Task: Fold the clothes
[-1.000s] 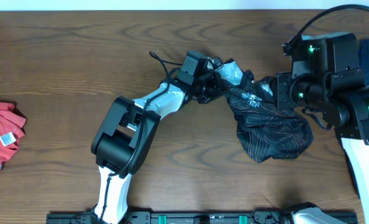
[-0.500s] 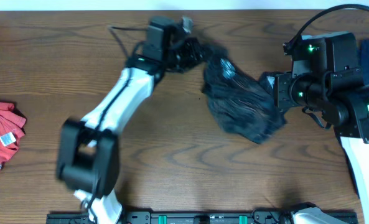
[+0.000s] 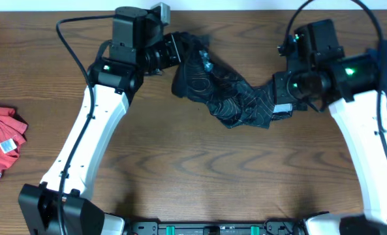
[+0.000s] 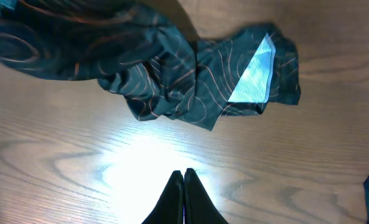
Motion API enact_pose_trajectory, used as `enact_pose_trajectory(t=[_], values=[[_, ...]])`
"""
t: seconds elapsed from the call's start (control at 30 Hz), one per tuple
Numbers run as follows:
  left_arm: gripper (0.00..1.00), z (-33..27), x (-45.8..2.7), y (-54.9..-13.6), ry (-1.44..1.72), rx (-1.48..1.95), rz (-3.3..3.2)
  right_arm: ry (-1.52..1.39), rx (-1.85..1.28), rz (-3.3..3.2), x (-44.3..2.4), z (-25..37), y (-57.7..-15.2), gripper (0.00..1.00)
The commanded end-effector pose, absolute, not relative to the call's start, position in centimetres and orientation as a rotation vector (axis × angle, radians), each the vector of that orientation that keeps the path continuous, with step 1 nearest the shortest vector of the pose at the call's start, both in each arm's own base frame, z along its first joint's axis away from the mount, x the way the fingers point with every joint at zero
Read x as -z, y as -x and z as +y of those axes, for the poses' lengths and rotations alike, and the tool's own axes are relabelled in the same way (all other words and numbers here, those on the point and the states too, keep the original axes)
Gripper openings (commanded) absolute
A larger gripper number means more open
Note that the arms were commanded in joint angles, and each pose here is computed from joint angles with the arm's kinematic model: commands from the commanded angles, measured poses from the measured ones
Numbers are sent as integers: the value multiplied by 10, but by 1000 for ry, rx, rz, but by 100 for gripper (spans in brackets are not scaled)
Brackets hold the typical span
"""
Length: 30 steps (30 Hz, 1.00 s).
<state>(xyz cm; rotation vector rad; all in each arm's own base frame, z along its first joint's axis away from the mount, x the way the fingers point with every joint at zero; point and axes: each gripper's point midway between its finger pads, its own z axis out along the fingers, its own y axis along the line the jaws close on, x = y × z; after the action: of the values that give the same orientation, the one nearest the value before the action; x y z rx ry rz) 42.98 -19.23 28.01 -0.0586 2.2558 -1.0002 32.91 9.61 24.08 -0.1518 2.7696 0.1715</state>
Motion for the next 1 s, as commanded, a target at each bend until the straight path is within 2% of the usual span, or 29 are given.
enact_pose_trajectory(t=[0.0, 0.13, 0.4, 0.57, 0.6, 0.63, 0.8, 0.97], values=[[6, -171, -307, -442, 50, 916, 2181, 206, -148, 2797, -231, 101, -335, 1], [6, -160, -353, -445, 15, 886, 2105, 229, -143, 2822, -219, 107, -340, 1], [6, -156, -439, -422, -86, 844, 1993, 245, -149, 2803, -210, 116, -355, 1], [6, -156, -456, -412, -111, 844, 1973, 271, -157, 2818, -197, 122, -363, 12], [6, -158, -458, -411, -120, 855, 1971, 285, -171, 2825, -193, 126, -364, 9], [6, -160, -459, -410, -131, 866, 1967, 312, -199, 2833, -188, 132, -365, 1], [6, -186, -474, -397, -212, 912, 1925, 394, -265, 2855, -165, 160, -371, 1], [6, -204, -516, -383, -290, 943, 1790, 443, -262, 2845, -156, 174, -374, 1]])
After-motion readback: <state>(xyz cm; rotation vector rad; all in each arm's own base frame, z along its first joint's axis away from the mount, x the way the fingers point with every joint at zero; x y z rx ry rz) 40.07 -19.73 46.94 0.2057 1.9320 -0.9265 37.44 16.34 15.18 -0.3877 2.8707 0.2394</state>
